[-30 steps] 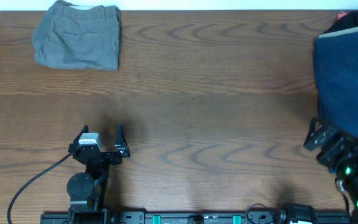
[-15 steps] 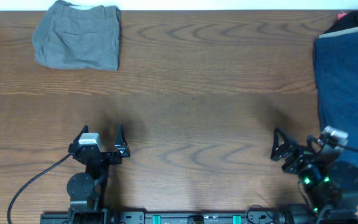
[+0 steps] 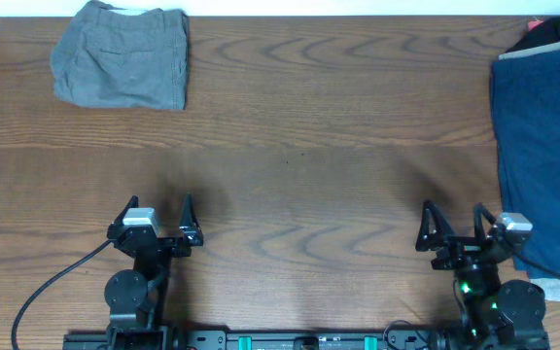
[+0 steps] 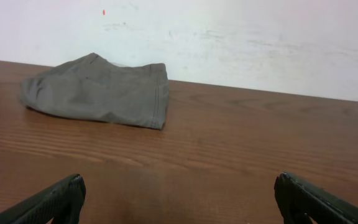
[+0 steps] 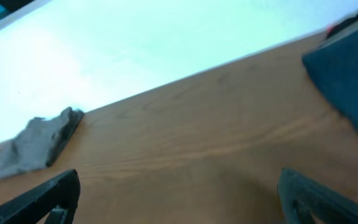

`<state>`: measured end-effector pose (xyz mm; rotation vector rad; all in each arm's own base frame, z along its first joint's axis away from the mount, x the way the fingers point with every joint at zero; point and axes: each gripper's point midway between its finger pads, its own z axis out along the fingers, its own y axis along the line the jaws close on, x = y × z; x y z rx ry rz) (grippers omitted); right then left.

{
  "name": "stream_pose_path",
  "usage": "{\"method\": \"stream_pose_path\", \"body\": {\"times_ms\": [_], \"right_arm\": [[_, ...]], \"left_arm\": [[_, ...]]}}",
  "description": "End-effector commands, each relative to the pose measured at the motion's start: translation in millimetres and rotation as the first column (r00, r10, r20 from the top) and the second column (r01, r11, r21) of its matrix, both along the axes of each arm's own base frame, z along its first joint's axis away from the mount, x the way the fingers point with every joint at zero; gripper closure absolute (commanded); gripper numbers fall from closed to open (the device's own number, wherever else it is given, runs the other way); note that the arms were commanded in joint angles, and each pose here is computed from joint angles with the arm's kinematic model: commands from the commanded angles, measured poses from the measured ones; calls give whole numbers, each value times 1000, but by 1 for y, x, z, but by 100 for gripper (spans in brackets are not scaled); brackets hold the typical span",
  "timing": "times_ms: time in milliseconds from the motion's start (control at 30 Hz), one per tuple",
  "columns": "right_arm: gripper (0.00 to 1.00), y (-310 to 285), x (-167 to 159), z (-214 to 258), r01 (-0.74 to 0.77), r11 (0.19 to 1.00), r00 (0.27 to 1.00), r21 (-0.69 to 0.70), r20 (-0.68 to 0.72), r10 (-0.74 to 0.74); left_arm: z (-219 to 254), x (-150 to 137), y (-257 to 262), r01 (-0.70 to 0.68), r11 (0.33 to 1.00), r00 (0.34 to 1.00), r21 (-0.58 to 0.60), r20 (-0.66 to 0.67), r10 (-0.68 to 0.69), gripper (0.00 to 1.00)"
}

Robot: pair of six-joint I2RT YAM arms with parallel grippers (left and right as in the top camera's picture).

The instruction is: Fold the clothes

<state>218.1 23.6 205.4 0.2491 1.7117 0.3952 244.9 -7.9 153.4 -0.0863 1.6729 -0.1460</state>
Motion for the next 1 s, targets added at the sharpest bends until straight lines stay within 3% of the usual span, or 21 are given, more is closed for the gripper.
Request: {"method": "stream_pose_path", "body": {"times_ms": [0,167,467,600,967], "right_arm": [[1,5,6,-9,-43,985,998,-166,38,50],[1,13,16,-20,-85,938,987,-337,99,125],[1,10,26,-24,-20,905,971,-425,207,119],[1,9,26,-25,-12,869,970,-495,205,130],[1,1,27,-46,-27,867,987,-498,121,101]], "left_arm": [[-15,-1,-4,23,1000,999,10,-44,-22,2],[-15,-1,-4,23,1000,999,10,-44,-23,2],[-15,-1,-4,23,1000,999,10,-44,-23,2],[-15,-1,-4,23,1000,999,10,-44,-23,2],[-15,-1,-4,23,1000,999,10,-44,-23,2]]}}
